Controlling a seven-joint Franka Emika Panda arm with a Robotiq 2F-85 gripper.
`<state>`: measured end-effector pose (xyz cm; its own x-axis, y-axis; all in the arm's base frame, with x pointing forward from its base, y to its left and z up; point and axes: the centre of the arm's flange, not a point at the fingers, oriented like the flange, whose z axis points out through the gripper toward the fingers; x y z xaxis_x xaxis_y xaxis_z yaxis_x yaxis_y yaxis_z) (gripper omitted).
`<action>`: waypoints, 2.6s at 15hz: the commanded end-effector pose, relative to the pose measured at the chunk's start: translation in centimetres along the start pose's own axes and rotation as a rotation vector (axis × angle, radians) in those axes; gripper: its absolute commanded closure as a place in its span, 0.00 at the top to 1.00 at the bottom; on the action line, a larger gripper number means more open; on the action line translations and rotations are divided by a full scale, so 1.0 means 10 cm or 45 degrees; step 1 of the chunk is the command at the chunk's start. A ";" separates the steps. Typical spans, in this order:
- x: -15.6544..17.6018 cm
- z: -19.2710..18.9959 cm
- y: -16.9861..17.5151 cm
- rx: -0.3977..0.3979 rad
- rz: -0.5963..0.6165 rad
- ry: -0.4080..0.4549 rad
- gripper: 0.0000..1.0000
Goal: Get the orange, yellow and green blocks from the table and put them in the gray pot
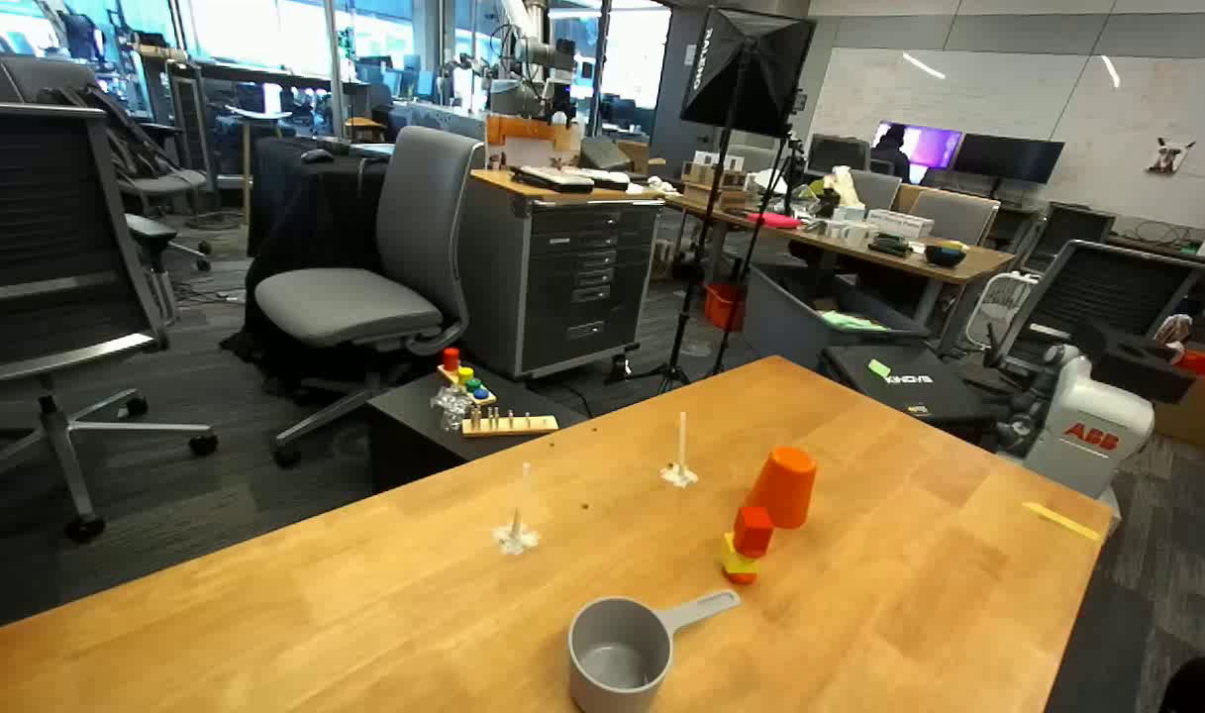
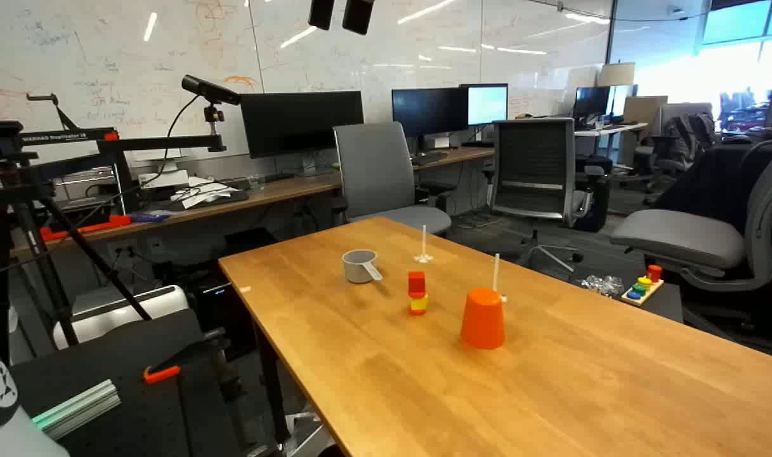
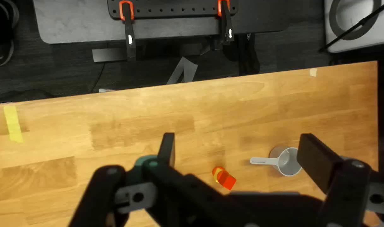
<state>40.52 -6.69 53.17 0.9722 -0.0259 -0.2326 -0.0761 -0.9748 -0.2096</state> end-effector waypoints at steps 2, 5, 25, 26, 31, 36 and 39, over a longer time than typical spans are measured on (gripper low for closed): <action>0.00 -0.02 0.00 -0.001 -0.001 0.006 1.00; -0.01 -0.03 0.00 -0.001 -0.002 0.011 1.00; 2.02 1.23 -0.91 -0.281 0.199 0.093 1.00; 2.10 1.41 -0.91 -0.280 0.218 0.070 1.00; 2.09 1.94 -0.84 -0.282 0.225 -0.041 1.00; 2.17 2.01 -0.87 -0.285 0.229 -0.050 1.00; 2.30 2.09 -1.02 -0.312 0.141 -0.071 1.00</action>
<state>57.95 5.80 30.58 0.9400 -0.1956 -0.2796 -0.1892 -0.9807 0.0501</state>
